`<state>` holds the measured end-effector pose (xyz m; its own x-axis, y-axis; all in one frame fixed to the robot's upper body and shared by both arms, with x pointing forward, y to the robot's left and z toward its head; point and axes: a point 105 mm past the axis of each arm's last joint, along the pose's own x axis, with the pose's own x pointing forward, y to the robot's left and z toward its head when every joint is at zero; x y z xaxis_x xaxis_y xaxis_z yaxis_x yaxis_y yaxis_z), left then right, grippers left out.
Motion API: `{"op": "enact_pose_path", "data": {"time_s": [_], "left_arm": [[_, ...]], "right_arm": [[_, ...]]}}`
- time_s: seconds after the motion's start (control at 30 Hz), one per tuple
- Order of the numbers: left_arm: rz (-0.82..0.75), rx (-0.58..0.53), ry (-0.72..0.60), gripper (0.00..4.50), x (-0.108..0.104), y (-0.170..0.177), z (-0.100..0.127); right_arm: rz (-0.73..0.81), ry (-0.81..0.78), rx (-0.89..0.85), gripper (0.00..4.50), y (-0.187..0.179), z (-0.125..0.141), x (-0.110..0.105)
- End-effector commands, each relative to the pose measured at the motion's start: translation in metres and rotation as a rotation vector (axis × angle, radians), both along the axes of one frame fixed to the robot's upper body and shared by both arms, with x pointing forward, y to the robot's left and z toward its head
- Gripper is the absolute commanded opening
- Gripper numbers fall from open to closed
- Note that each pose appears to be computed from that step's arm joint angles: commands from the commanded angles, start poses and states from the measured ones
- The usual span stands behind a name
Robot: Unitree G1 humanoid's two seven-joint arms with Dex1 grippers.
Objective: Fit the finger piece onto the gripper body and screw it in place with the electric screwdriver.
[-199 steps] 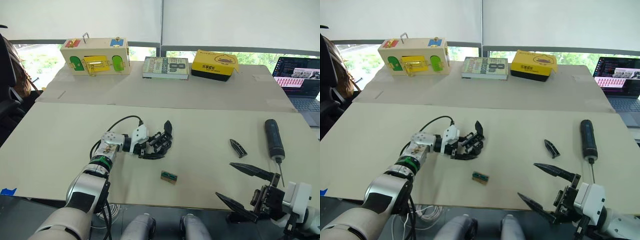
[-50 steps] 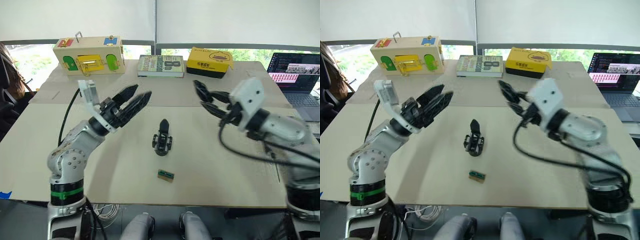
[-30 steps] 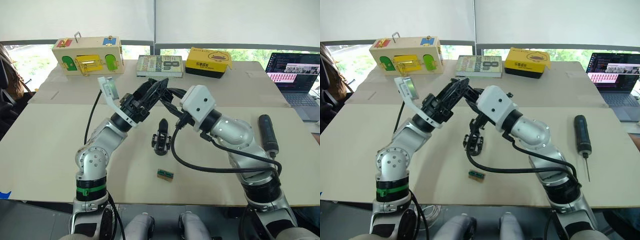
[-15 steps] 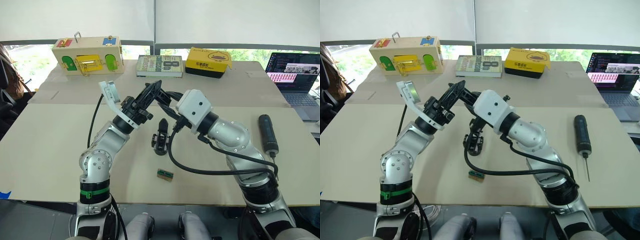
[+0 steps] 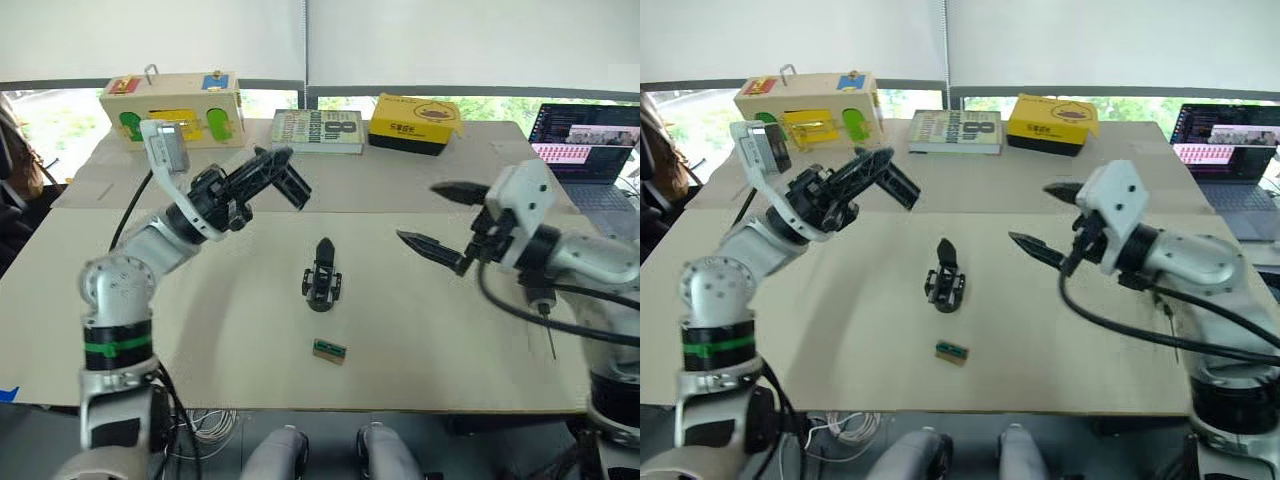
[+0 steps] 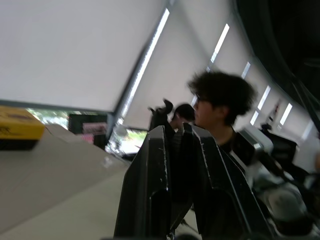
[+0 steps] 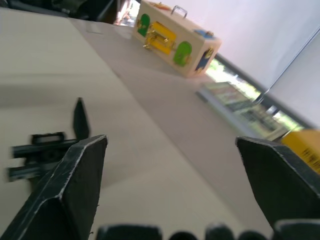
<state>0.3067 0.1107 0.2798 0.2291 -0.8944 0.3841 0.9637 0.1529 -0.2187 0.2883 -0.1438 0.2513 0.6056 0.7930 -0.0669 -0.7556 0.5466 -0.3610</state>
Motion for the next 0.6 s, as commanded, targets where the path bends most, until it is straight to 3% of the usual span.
{"op": "enact_pose_path", "data": {"time_s": [0.03, 0.13, 0.23, 0.6], "left_arm": [[-0.233, 0.109, -0.043, 0.09, -0.020, -0.015, -0.003], [-0.345, 0.190, -0.071, 0.09, -0.025, -0.027, -0.012], [-0.422, 0.196, -0.086, 0.09, -0.027, -0.039, -0.011], [-0.459, 0.325, -0.103, 0.09, -0.028, -0.045, -0.033]], "right_arm": [[0.187, 0.200, 0.076, 4.50, 0.019, 0.007, -0.028], [0.297, 0.387, 0.069, 4.50, 0.033, -0.001, -0.041], [0.305, 0.493, 0.034, 4.50, 0.046, -0.012, -0.041], [0.383, 0.606, 0.065, 4.50, 0.091, -0.007, -0.043]]}}
